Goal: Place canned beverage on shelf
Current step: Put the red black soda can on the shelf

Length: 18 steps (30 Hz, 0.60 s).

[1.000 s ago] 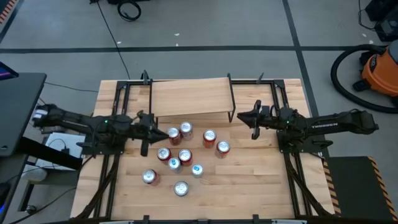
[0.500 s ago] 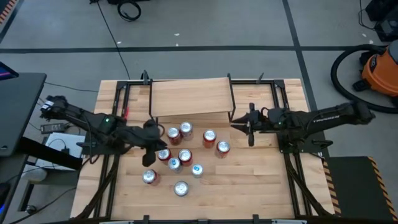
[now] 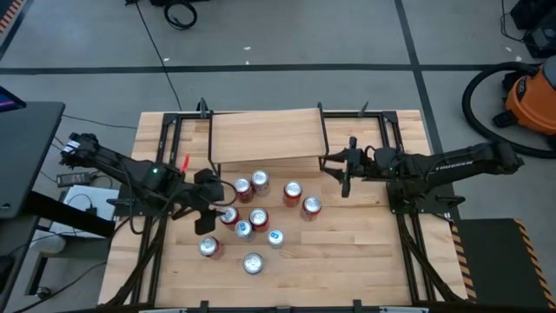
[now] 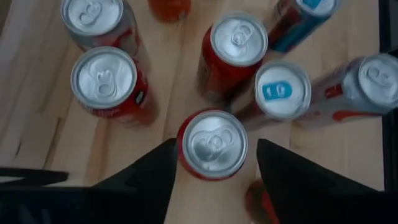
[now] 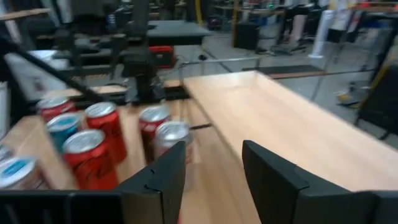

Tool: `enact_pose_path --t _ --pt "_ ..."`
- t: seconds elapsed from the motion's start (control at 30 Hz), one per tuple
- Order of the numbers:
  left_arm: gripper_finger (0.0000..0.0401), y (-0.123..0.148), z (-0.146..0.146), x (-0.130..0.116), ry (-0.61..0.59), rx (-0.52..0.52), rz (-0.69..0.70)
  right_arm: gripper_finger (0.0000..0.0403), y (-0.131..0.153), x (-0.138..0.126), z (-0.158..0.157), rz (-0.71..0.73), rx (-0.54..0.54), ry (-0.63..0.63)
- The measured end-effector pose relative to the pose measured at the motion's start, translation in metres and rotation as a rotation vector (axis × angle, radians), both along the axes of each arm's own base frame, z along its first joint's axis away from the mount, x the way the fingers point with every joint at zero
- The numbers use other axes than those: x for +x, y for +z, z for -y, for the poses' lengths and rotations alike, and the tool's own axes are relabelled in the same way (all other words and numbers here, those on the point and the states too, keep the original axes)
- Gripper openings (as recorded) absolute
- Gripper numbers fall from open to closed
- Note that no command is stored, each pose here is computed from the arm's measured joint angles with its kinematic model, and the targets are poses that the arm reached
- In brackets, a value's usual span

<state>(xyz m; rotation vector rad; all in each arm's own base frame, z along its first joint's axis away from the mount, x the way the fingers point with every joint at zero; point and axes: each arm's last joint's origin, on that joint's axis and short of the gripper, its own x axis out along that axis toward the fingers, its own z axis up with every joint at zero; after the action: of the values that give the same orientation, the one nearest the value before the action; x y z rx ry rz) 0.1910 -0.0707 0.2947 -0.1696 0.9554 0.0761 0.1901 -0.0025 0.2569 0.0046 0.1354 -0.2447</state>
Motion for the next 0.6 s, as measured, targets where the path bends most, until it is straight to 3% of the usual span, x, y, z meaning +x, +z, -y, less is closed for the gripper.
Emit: enact_pose_path --t 0.33,0.6 --pt "0.028 -0.023 0.013 0.02 -0.029 0.047 -0.11 0.0185 0.031 0.022 -0.002 0.01 -0.053 0.02" --pt "0.0287 -0.027 0.016 0.039 -0.058 0.131 -0.214 0.0186 0.051 0.027 -0.005 0.113 -0.066 0.039"
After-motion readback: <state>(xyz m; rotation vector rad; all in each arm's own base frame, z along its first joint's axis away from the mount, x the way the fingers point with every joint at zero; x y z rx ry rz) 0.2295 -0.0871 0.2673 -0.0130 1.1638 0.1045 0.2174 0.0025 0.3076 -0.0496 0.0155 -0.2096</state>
